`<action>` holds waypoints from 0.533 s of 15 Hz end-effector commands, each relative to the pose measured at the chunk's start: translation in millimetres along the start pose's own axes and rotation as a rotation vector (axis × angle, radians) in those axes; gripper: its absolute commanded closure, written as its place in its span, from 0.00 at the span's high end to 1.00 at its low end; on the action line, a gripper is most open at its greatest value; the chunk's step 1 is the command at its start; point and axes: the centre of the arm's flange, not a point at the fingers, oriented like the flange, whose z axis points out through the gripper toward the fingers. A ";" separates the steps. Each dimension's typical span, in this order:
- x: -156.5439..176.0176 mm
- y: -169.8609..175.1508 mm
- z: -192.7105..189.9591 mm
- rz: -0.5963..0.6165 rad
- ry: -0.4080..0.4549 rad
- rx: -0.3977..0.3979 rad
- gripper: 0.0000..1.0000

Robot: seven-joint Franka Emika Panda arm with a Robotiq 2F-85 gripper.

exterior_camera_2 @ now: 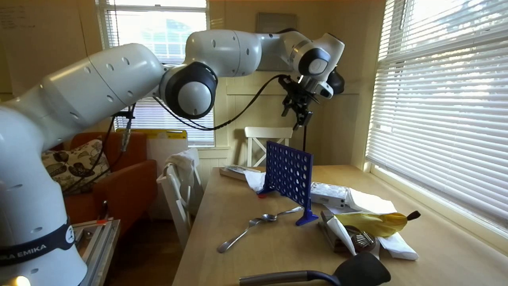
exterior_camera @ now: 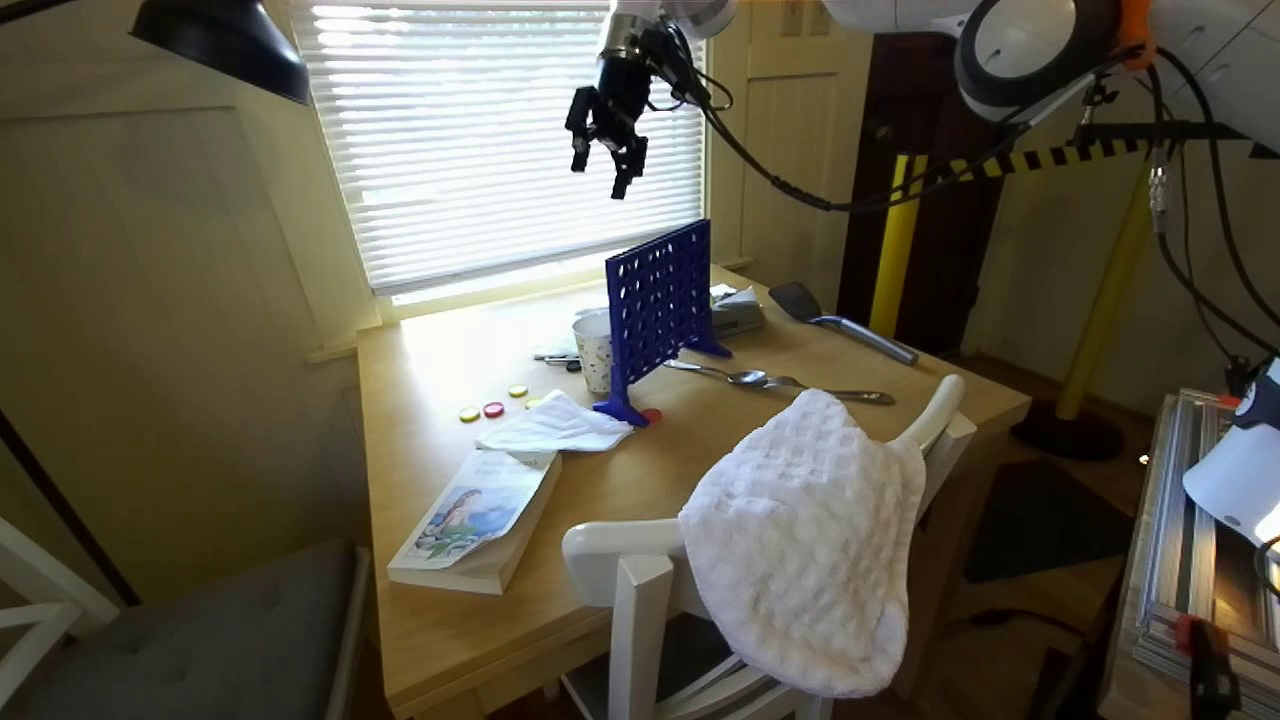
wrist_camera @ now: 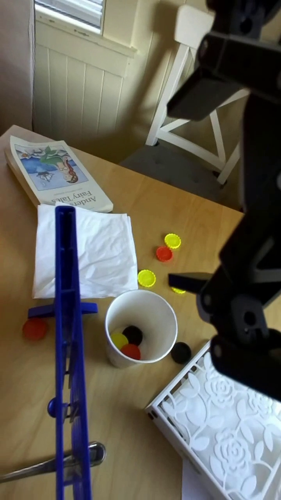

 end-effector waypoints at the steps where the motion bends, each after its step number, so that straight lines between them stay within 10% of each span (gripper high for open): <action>1: 6.9 27.0 18.1 0.011 -0.102 -0.027 1.00; 8: 10.2 63.7 51.0 0.059 -0.128 -0.166 1.00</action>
